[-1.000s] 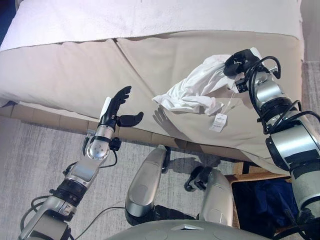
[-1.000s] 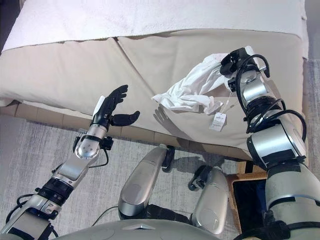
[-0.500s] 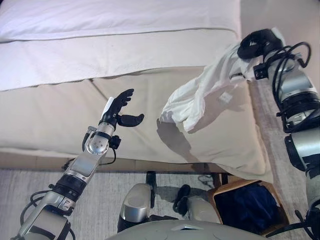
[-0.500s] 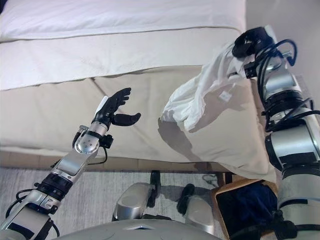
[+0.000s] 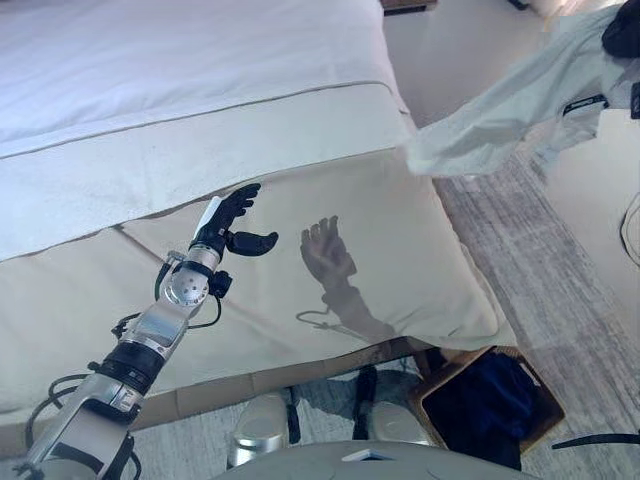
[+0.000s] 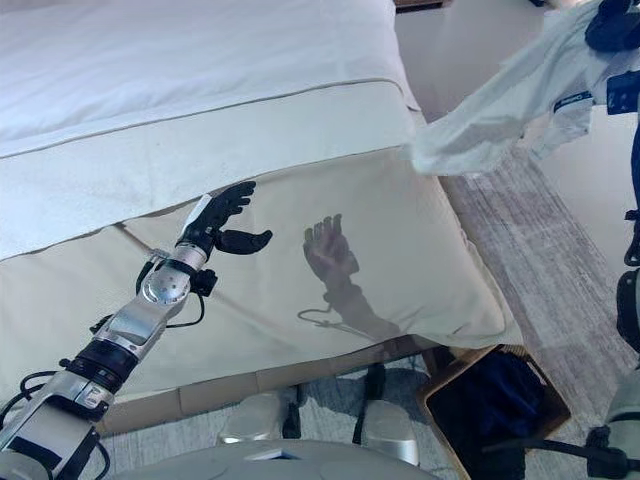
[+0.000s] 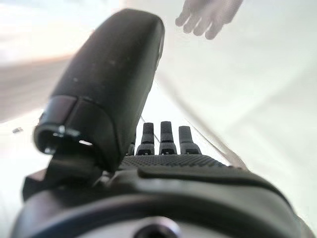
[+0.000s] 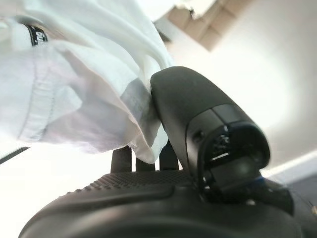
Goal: Pick up the clothes from the bed and place them into the basket
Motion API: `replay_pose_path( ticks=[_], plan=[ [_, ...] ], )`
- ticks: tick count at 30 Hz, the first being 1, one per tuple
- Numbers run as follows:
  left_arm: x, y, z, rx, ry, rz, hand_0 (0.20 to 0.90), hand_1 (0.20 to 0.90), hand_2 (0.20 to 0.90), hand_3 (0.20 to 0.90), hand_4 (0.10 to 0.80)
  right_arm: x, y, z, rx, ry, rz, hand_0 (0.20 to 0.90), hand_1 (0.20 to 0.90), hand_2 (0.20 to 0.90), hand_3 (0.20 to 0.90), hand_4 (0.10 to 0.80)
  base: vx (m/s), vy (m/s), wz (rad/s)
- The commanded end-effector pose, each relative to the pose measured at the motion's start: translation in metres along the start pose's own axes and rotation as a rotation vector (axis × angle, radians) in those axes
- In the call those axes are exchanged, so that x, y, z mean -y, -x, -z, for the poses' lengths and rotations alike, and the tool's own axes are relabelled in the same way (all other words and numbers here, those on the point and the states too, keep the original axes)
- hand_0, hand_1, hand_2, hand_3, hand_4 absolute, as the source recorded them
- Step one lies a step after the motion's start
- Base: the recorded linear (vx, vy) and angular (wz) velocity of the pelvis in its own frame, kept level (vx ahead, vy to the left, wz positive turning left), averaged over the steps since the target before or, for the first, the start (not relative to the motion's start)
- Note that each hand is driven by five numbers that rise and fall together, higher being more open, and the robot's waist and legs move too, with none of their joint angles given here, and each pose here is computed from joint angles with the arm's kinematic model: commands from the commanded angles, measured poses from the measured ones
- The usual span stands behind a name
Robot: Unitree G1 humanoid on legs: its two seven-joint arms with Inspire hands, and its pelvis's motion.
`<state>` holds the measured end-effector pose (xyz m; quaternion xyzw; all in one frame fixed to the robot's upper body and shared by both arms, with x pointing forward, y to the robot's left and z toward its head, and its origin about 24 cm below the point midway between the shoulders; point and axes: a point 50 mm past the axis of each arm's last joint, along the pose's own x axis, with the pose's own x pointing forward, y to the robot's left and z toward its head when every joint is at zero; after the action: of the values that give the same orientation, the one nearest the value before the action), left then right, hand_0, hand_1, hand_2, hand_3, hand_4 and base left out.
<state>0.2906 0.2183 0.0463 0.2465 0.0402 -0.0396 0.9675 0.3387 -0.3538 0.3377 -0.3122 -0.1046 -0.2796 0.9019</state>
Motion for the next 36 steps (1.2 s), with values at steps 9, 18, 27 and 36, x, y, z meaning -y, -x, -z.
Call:
replay_pose_path(
  ticks=[9, 18, 27, 36],
  plan=[
    [0.013, 0.007, 0.003, 0.064, 0.047, -0.013, 0.9, 0.9, 0.9, 0.9, 0.8, 0.079, 0.017, -0.002, 0.105, 0.053, 0.242, 0.3, 0.3, 0.3, 0.2, 0.1, -0.013, 0.025, -0.38],
    [0.007, 0.002, -0.001, 0.054, 0.039, -0.051, 0.9, 0.9, 0.9, 0.9, 0.8, 0.068, 0.04, 0.069, -0.031, -0.05, 0.251, 0.3, 0.3, 0.3, 0.2, 0.1, -0.01, 0.008, -0.09],
    [0.004, -0.003, -0.004, 0.038, 0.033, -0.068, 0.9, 0.9, 0.9, 0.9, 0.8, 0.041, 0.073, 0.141, -0.211, -0.07, 0.157, 0.3, 0.3, 0.3, 0.2, 0.1, -0.01, -0.002, -0.12],
    [0.011, -0.008, -0.009, 0.039, 0.028, -0.042, 0.9, 0.9, 0.9, 0.9, 0.8, 0.013, 0.098, 0.183, -0.346, -0.05, 0.056, 0.3, 0.3, 0.3, 0.2, 0.1, -0.018, -0.015, -0.14]
  ],
)
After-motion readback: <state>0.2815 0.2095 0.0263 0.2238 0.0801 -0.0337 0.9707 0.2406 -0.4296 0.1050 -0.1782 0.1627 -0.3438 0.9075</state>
